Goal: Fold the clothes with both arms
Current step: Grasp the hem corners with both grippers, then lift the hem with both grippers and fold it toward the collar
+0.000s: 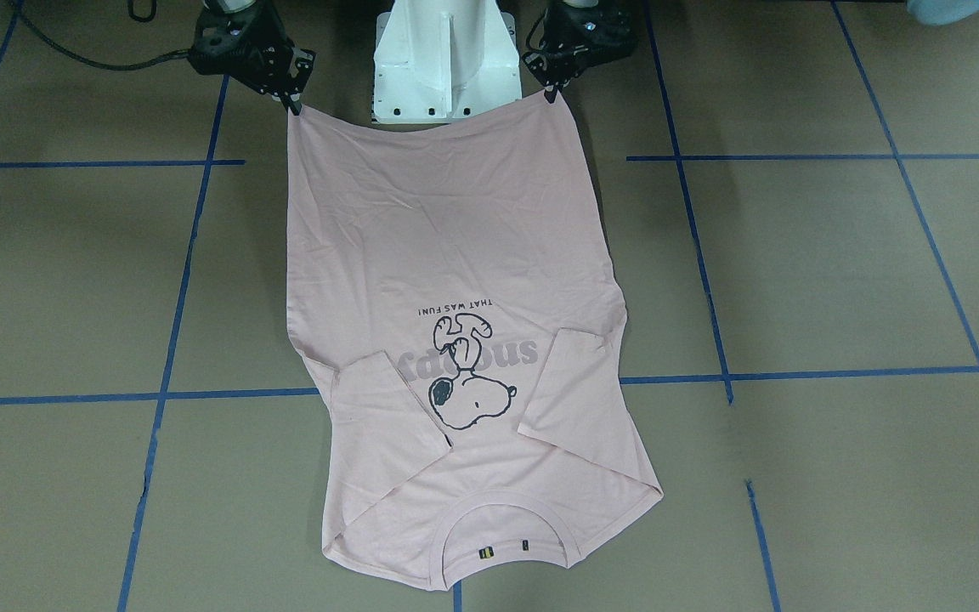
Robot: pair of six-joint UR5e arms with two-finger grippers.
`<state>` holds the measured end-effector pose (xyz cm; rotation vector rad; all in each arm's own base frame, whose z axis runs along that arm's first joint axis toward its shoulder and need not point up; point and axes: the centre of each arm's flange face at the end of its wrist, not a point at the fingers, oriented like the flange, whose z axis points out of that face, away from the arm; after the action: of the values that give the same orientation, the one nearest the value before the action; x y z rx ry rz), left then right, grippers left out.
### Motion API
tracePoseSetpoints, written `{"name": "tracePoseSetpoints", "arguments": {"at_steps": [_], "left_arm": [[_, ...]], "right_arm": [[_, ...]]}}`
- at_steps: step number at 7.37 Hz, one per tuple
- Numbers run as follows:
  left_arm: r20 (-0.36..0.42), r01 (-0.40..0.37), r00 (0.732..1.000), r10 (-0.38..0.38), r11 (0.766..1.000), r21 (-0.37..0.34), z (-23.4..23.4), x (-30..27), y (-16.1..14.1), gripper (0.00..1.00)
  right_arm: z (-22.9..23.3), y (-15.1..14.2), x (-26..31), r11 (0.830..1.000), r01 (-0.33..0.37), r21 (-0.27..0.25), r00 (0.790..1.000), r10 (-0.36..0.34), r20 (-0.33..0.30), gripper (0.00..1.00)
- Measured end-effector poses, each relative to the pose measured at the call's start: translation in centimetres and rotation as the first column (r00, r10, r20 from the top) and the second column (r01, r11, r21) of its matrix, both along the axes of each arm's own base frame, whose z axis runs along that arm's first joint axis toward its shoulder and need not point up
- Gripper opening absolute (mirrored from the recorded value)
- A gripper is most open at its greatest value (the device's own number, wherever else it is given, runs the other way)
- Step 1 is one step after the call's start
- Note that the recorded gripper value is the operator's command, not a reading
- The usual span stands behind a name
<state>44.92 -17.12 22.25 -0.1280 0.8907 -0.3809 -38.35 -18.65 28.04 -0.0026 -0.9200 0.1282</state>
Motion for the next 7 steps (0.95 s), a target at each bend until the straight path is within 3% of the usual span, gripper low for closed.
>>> {"name": "tracePoseSetpoints", "arguments": {"at_steps": [2,4,5,7], "left_arm": [[-0.04,-0.073,0.996,0.076,0.996,0.05,-3.5,-5.1,1.9,0.0],[-0.048,-0.129,0.99,0.133,0.989,0.075,-4.8,-7.5,2.8,0.0],[-0.046,-0.13,0.99,0.135,0.987,0.09,-4.9,-7.7,2.3,0.0],[-0.007,-0.098,0.995,0.101,0.979,0.181,-4.6,-7.6,-2.1,0.0]], "right_arm": [[-2.9,3.7,2.8,0.995,0.087,-0.038,0.996,-0.088,-0.022,0.0],[-4.5,4.8,4.3,0.993,0.109,-0.053,0.994,-0.11,-0.016,0.0],[-5.3,3.8,4.1,0.995,0.086,-0.044,0.996,-0.086,0.001,0.0],[-7.6,-2.6,1.9,0.999,-0.013,0.041,0.999,0.011,0.038,0.0]]}}
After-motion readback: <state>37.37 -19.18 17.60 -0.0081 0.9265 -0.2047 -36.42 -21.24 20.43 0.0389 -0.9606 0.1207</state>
